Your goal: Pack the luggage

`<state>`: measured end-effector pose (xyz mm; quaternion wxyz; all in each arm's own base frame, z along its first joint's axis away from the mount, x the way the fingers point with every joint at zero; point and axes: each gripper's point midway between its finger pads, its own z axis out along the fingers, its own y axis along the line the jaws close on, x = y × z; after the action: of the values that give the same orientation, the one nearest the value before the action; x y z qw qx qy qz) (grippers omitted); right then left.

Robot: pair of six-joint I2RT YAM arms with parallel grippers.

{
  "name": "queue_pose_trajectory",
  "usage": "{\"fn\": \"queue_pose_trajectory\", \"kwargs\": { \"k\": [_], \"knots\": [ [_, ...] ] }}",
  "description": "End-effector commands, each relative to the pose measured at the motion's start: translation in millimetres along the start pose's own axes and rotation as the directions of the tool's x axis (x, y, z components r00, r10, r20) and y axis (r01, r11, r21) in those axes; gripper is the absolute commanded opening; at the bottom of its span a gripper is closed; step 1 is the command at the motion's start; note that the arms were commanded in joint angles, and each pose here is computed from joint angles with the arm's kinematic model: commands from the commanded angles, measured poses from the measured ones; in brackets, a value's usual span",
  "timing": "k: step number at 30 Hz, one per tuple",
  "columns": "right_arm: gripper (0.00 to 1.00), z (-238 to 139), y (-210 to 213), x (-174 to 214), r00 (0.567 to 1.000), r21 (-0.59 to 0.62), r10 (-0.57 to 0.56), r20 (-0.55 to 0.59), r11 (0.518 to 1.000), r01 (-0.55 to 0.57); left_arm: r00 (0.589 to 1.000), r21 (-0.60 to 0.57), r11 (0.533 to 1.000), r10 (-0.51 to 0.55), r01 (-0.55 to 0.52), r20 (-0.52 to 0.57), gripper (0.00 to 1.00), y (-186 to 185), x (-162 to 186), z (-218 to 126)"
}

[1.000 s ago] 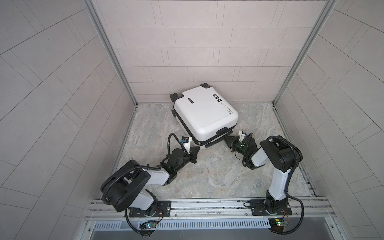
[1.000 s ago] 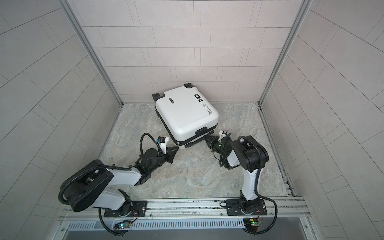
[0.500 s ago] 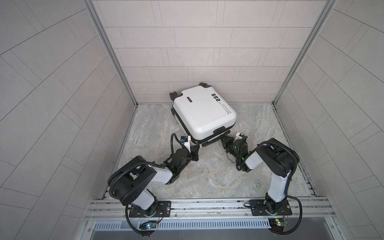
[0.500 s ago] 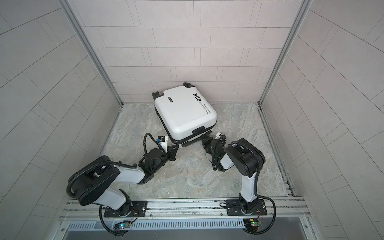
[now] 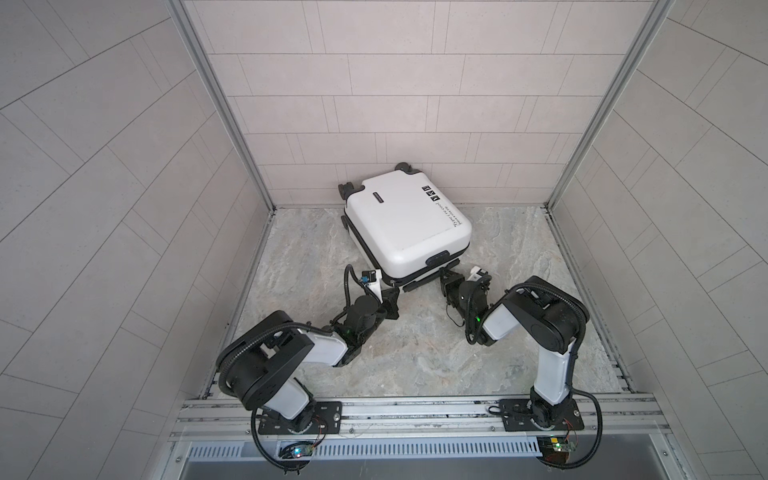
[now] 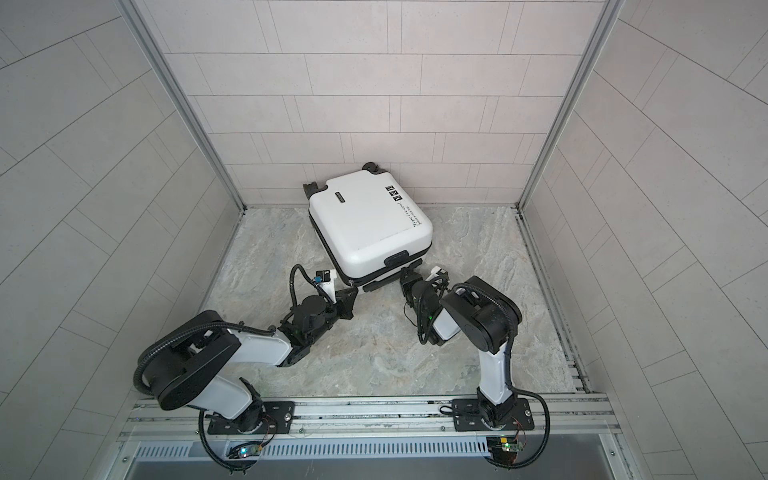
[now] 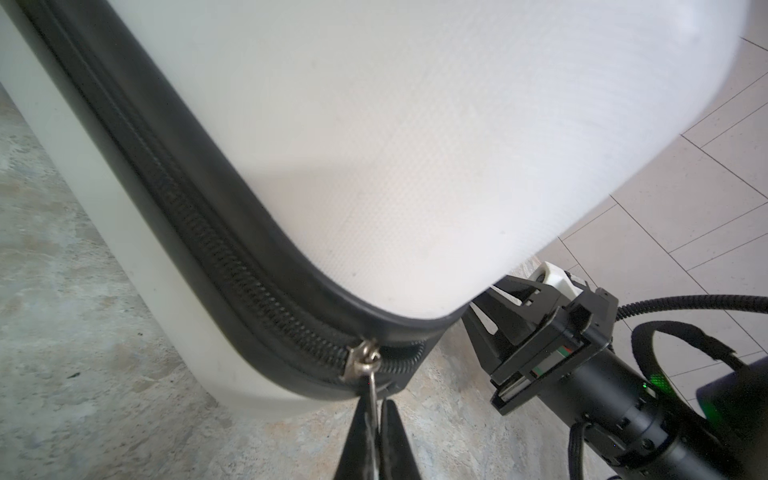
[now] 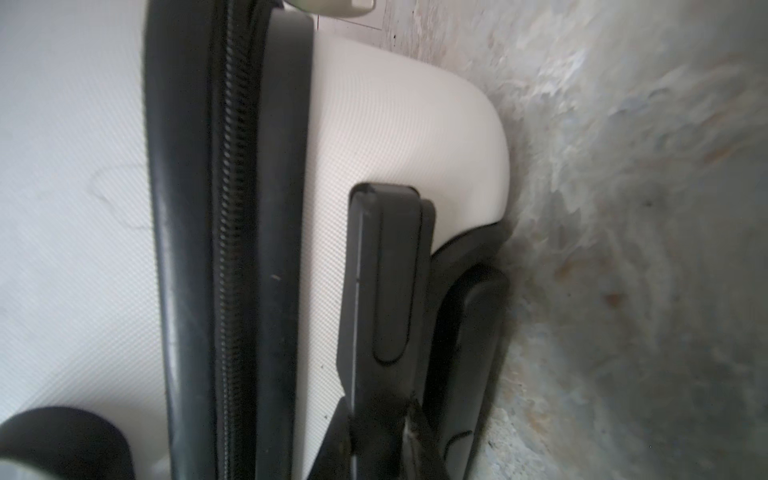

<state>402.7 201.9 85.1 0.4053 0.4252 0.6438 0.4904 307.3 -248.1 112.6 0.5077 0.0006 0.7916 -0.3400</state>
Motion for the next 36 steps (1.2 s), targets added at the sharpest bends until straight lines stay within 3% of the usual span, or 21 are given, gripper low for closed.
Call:
{"fn": "queue_pose_trajectory", "kwargs": {
  "k": [1, 7, 18, 25, 32, 36],
  "knots": [
    [0.0, -18.8, 57.1, 87.0, 0.938, -0.21, -0.11, -0.329, 0.977, 0.041, 0.96, 0.52, 0.853, -0.104, -0.048, 0.258, 0.0, -145.2, -101.0, -46.9],
    [0.0, -16.8, 53.8, 89.0, 0.936, -0.21, -0.125, -0.33, 0.976, 0.056, 0.944, 0.52, 0.853, -0.194, 0.028, 0.267, 0.0, -136.7, -112.4, -60.2],
    [0.0, -25.8, 50.7, 85.9, 0.933, -0.195, -0.177, -0.313, 0.973, 0.119, 0.885, 0.608, 0.769, -0.406, 0.197, 0.227, 0.0, -150.4, -148.3, -74.6],
    [0.0, -26.7, 51.6, 101.5, 0.923, -0.196, -0.201, -0.329, 0.97, 0.141, 0.848, 0.647, 0.733, -0.465, 0.209, 0.254, 0.0, -157.6, -172.2, -91.1],
    [0.0, -25.2, 45.7, 118.3, 0.914, -0.192, -0.209, -0.347, 0.97, 0.149, 0.867, 0.681, 0.695, -0.464, 0.231, 0.18, 0.0, -174.8, -168.1, -77.3],
    [0.0, -27.8, 42.7, 122.7, 0.912, -0.19, -0.212, -0.351, 0.97, 0.152, 0.88, 0.674, 0.702, -0.445, 0.229, 0.164, 0.0, -179.6, -158.3, -68.6]
  ]
}}
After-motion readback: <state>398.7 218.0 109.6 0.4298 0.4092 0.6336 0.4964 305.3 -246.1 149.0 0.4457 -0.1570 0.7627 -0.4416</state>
